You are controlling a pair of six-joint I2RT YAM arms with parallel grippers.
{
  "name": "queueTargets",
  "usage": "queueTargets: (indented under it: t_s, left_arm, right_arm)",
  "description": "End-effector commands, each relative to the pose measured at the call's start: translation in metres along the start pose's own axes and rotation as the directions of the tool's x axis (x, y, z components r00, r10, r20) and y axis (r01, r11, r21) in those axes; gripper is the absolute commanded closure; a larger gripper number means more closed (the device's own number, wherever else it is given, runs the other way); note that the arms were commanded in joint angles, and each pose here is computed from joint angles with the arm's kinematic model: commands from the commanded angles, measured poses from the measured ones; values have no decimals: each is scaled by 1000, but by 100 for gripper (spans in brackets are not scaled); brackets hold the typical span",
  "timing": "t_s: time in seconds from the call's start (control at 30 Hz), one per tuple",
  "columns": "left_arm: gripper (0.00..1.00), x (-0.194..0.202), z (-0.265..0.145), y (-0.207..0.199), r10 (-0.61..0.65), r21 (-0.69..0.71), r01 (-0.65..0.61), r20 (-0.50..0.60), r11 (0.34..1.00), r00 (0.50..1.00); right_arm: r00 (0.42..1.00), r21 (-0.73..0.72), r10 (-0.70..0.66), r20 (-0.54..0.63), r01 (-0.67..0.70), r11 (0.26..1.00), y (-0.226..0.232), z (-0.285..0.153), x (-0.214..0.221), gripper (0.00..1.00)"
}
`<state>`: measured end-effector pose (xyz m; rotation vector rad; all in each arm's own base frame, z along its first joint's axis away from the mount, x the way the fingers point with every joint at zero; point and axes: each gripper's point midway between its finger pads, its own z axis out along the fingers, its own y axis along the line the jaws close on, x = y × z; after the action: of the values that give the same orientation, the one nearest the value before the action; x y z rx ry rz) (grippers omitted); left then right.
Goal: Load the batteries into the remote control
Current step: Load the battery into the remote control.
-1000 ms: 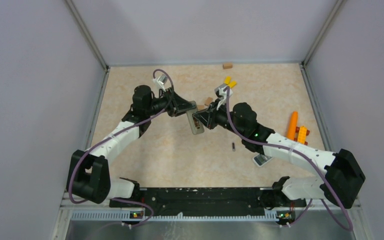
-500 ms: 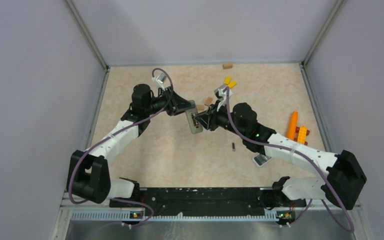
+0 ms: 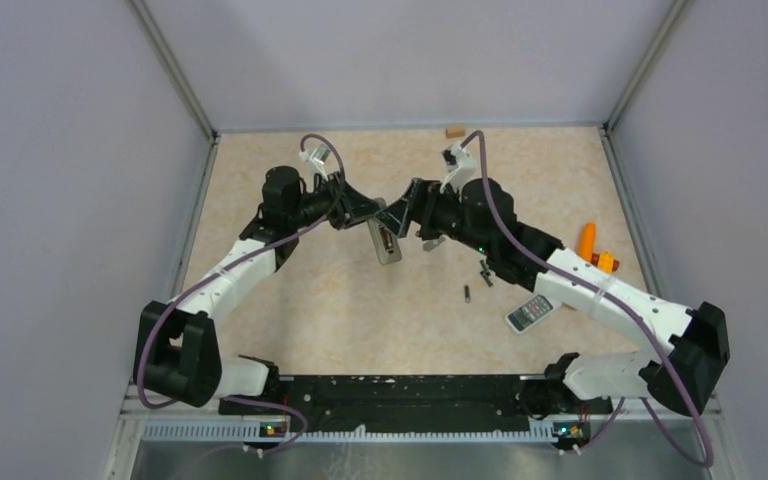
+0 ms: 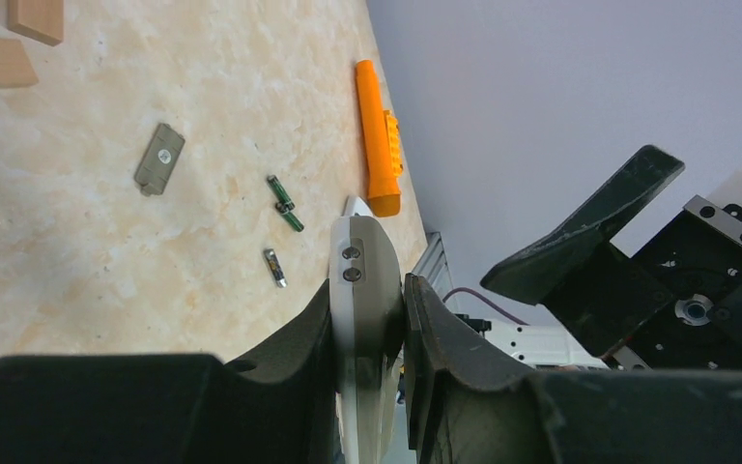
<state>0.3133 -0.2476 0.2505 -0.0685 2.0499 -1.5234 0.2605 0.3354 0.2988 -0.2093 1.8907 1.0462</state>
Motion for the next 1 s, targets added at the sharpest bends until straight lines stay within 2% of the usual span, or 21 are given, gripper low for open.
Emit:
queueTargets:
  t_s: [0.0,0.13,0.3,0.43,0.6,0.87,0.97]
  left_arm:
    - [100,-21,0,-13,107,24,-109,66,994,992]
    - [100,-25,-1,-13,133,14,-135,95,991,986]
    - [100,-27,-7,-17,140,18,-143,108,990,984]
    - [100,-30,-11,-19,112,12,-115,126,993,986]
    - [100,-32,-12,-24,75,32,-80,137,996,988]
    - [100,-31,-15,-32,44,51,-51,138,997,989]
    - [100,-27,-17,-34,31,65,-39,122,997,992]
  right_arm:
    - [954,65,299,-32,-297,953,-1,-2,10,11]
    - [877,69,480,-6,-478,875,-6,-7,21,9]
    - [817,104,573,66,-577,810,-18,-10,20,8]
    - [731,31,677,86,-681,732,-15,-15,19,6]
    - [597,-99,802,8,-798,595,0,-12,25,6]
    - [467,-182,875,-131,-879,442,21,-8,27,6]
    - [446,-179,873,-199,-892,415,34,1,29,6]
